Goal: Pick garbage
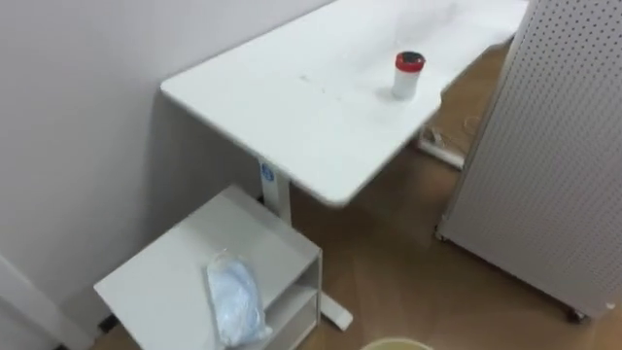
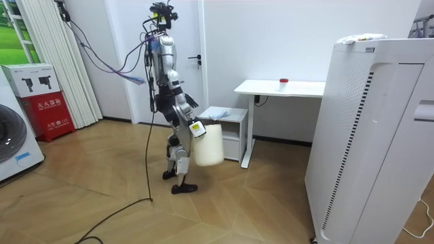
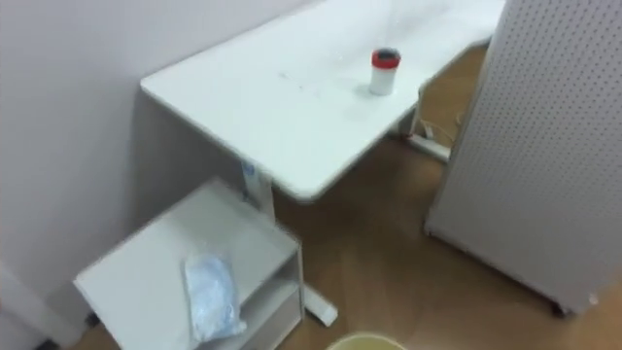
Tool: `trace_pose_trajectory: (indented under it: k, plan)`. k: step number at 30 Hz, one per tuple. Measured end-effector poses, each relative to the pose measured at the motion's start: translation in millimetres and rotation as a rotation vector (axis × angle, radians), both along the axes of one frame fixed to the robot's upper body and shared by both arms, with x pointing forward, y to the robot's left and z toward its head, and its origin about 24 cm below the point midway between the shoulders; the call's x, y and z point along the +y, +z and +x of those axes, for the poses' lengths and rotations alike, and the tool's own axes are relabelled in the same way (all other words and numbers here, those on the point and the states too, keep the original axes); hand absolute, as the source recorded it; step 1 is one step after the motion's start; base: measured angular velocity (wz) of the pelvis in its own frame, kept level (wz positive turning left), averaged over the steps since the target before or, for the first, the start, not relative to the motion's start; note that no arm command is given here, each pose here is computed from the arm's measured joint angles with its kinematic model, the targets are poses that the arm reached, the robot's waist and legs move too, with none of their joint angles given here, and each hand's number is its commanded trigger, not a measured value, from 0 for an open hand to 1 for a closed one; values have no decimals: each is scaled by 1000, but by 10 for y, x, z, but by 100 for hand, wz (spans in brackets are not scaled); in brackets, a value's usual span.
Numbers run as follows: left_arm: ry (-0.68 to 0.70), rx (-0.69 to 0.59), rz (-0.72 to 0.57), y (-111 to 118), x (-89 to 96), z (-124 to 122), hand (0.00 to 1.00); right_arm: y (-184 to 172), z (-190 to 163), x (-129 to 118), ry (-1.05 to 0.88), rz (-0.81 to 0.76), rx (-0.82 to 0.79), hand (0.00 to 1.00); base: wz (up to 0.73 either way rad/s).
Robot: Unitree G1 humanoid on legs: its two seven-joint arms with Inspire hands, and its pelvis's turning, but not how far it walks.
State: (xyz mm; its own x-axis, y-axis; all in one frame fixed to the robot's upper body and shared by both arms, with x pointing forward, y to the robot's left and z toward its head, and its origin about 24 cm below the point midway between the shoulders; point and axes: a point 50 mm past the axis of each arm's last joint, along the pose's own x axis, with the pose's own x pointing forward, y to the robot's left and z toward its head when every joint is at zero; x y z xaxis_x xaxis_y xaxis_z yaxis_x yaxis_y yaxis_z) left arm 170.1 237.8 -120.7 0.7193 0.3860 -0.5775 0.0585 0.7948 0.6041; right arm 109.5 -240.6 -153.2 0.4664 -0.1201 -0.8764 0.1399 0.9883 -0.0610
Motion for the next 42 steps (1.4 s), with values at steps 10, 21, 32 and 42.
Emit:
trace_pose_trajectory:
  k: [10,21,32,42]
  plan:
    - [-45,-266,69,383,-57,579,0,31,187,67,81,21,-14,100,-2]
    - [-17,-486,131,728,-139,980,0,92,404,142,164,18,-65,100,-2]
    - [-27,-435,133,707,-165,1075,0,198,694,229,237,-8,-133,100,-4]
    - [-37,-435,180,802,-83,1188,0,273,847,315,225,12,-211,100,0]
